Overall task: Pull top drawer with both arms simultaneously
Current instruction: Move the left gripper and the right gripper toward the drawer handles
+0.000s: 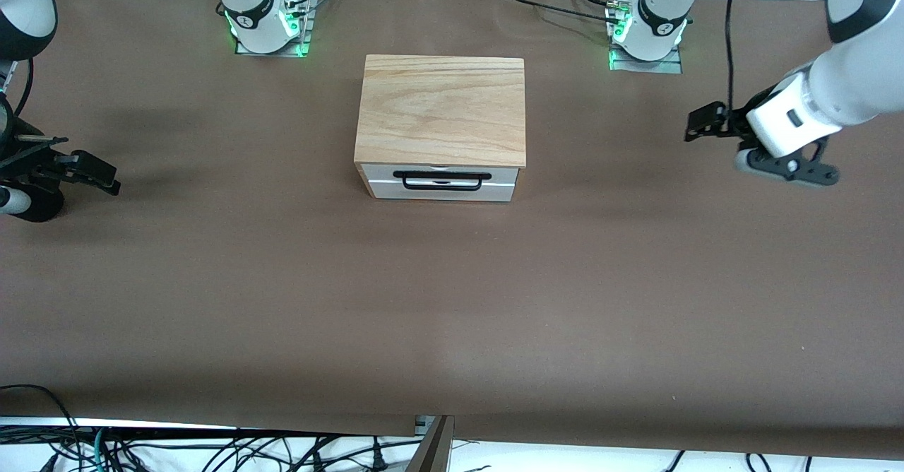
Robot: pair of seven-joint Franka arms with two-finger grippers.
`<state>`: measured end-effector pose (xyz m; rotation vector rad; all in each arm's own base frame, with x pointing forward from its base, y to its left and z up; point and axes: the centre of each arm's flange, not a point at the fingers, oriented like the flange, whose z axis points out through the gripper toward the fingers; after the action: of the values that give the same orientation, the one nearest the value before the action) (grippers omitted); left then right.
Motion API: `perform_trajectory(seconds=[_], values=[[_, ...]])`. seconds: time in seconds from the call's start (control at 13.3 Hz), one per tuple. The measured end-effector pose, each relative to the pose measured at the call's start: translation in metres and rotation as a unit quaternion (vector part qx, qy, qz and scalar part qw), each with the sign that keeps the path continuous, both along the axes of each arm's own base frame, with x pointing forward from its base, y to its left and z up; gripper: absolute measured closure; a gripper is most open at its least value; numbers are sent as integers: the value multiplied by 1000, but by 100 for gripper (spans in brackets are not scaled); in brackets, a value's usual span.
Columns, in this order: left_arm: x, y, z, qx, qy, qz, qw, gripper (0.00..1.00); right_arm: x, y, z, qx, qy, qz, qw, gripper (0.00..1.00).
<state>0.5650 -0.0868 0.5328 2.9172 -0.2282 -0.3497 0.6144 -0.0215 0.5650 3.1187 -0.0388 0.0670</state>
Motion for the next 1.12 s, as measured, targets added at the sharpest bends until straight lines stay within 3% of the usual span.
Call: perform_trajectory(seconds=[0.38, 0.45, 0.6, 0.82, 0.97, 1.12], values=[[26, -28, -76, -130, 83, 36, 987, 0, 16, 21, -54, 16, 47, 10, 999, 0], [31, -33, -85, -152, 87, 44, 984, 0, 19, 32, -69, 32, 58, 12, 998, 0], [39, -52, -102, -193, 94, 58, 975, 0, 27, 52, -100, 110, 82, -2, 991, 0], [49, -106, -137, -240, 90, 72, 964, 0, 39, 67, -145, 244, 107, -20, 964, 0], [50, -150, -160, -273, 78, 66, 957, 0, 46, 74, -176, 331, 113, -23, 937, 0], [49, -189, -192, -360, 65, 46, 929, 0, 47, 83, -209, 410, 115, -25, 905, 0]])
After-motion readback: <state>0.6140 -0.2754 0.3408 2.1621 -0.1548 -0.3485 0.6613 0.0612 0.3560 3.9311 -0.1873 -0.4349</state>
